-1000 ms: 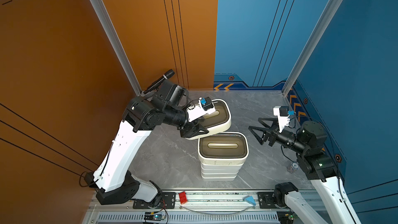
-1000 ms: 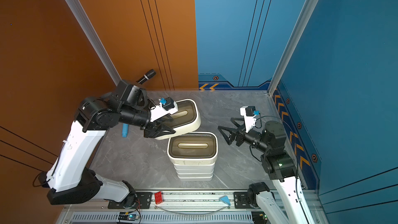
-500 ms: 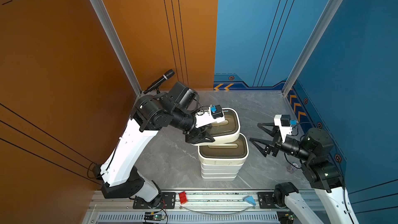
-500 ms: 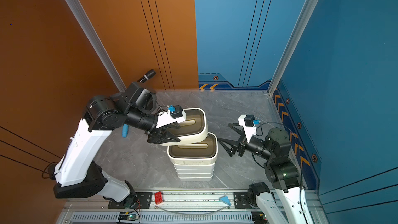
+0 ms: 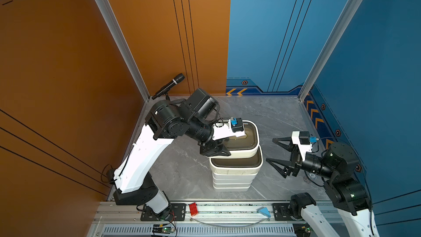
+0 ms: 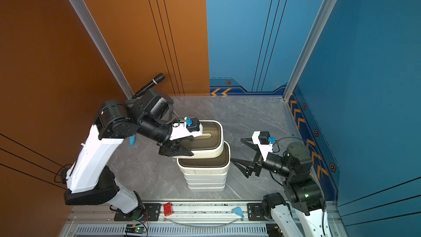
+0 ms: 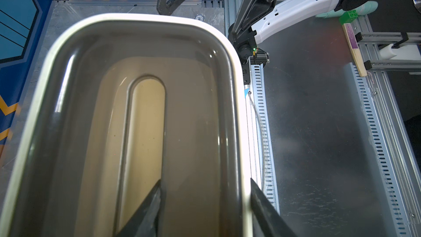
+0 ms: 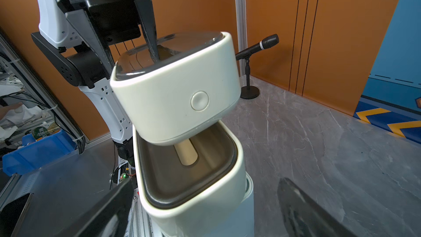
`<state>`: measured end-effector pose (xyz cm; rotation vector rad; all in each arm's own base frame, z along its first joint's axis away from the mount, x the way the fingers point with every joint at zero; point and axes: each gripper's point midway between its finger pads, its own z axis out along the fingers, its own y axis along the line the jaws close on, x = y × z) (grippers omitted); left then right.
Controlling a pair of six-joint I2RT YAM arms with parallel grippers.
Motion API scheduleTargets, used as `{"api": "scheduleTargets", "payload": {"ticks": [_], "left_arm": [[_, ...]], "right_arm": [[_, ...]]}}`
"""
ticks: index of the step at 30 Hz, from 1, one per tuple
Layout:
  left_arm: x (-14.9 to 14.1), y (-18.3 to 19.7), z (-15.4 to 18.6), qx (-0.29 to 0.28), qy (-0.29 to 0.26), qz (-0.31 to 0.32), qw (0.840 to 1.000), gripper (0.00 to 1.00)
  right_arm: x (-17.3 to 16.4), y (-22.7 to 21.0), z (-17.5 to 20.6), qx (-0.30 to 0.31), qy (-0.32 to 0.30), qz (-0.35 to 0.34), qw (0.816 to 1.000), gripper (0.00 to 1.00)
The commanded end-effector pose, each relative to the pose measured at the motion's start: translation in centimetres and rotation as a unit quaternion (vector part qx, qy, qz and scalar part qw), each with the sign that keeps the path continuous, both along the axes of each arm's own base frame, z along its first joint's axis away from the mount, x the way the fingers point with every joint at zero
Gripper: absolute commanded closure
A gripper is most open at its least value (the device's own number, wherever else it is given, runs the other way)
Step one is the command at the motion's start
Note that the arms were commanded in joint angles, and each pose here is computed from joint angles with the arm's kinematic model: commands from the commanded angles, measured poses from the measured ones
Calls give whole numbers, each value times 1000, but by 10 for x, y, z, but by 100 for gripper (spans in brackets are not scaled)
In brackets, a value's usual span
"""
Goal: Stack the tissue boxes
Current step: Place the tissue box at the tissue box.
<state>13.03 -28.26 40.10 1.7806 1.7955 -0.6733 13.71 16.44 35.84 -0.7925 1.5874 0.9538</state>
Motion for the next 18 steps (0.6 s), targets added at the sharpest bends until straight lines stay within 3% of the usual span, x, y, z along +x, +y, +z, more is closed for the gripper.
{"api": "scheduleTargets", "payload": {"ticks": [1, 18], "left_arm": [[0, -2, 8, -3, -34, -5, 999, 51], [-8, -21, 3, 3, -25, -15, 1000, 52]], "right_arm": [[-15, 0, 8, -1, -19, 14, 1000, 0], [-22, 0, 4, -1, -16, 22, 1000, 0]]}}
